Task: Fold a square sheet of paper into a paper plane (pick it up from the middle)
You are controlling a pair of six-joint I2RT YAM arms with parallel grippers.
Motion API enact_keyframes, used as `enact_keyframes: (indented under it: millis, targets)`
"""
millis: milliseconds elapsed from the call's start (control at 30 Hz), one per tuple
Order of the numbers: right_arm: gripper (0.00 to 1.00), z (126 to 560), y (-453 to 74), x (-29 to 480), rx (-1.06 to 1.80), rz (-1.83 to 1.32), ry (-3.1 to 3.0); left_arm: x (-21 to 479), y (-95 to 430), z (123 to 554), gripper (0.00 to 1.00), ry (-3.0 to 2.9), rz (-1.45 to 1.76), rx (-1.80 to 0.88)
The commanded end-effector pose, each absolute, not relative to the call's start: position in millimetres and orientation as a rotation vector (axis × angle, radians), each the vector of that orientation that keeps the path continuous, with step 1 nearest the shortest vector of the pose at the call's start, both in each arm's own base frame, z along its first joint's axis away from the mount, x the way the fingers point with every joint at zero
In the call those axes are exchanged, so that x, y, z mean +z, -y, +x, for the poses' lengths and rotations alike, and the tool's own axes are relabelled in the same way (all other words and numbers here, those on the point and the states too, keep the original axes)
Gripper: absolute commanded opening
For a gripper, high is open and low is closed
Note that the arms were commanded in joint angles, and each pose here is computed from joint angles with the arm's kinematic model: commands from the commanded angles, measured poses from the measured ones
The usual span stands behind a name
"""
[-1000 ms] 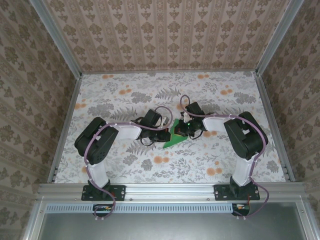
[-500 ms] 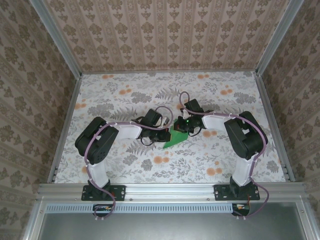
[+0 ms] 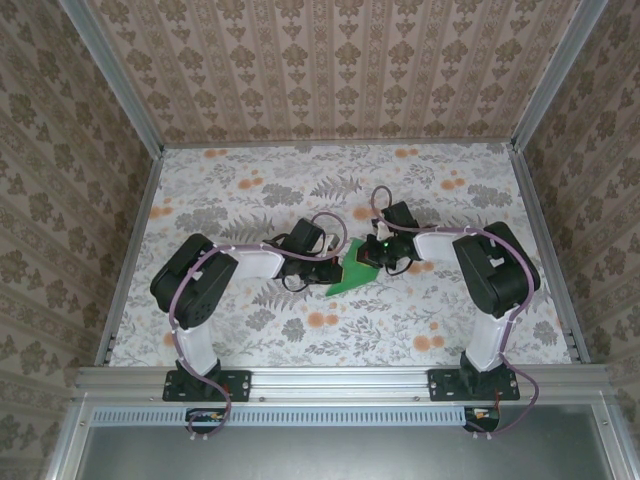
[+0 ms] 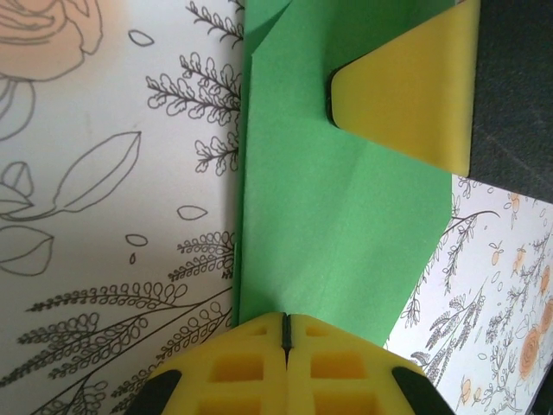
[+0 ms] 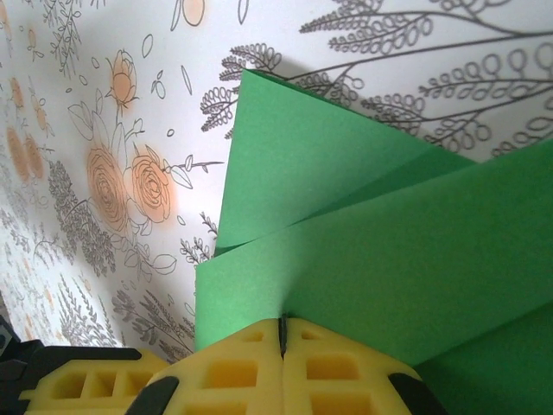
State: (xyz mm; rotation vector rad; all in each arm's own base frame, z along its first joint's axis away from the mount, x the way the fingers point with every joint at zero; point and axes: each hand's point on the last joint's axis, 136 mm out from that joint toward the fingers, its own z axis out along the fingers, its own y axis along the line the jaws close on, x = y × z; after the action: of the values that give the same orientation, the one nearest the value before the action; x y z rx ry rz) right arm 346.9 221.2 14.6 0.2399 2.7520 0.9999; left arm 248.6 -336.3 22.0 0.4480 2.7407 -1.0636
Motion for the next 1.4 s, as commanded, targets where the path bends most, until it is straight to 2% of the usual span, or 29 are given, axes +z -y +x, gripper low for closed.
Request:
enact_keyframes:
  millis: [0,367,633,800,1033,1200,1367]
  targets:
    - [0.02,348.0,-190.2,-1.2,0.879,0.317,-2.77,-6.1,319.2,229.3,0.0,-2.872,0.415,-0.982]
    - [0.03,376.3,-179.4,27.8,0.897,0.289,-2.677,-10.4,320.1,227.0,0.0,-2.884,0.421,-0.99]
    - [0.03,348.8,-219.0,61.8,0.954,0.075,-2.597,-9.4,322.9,227.1,0.0,-2.887,0.438,-0.986]
    - [0.03,329.9,-247.9,44.4,0.954,-0.003,-2.662,-10.7,321.3,227.0,0.0,-2.9,0.435,-0.972]
    - [0.02,320.7,-251.3,15.2,0.957,0.001,-2.733,-11.7,319.5,227.0,0.0,-2.915,0.425,-0.952]
    - [0.02,315.5,-240.1,-2.1,0.897,-0.012,-2.779,-15.0,316.4,223.8,0.0,-2.943,0.417,-0.932]
    - [0.01,329.6,-207.5,-5.6,0.866,0.085,-2.758,-21.7,308.1,215.2,0.0,-3.005,0.408,-0.891]
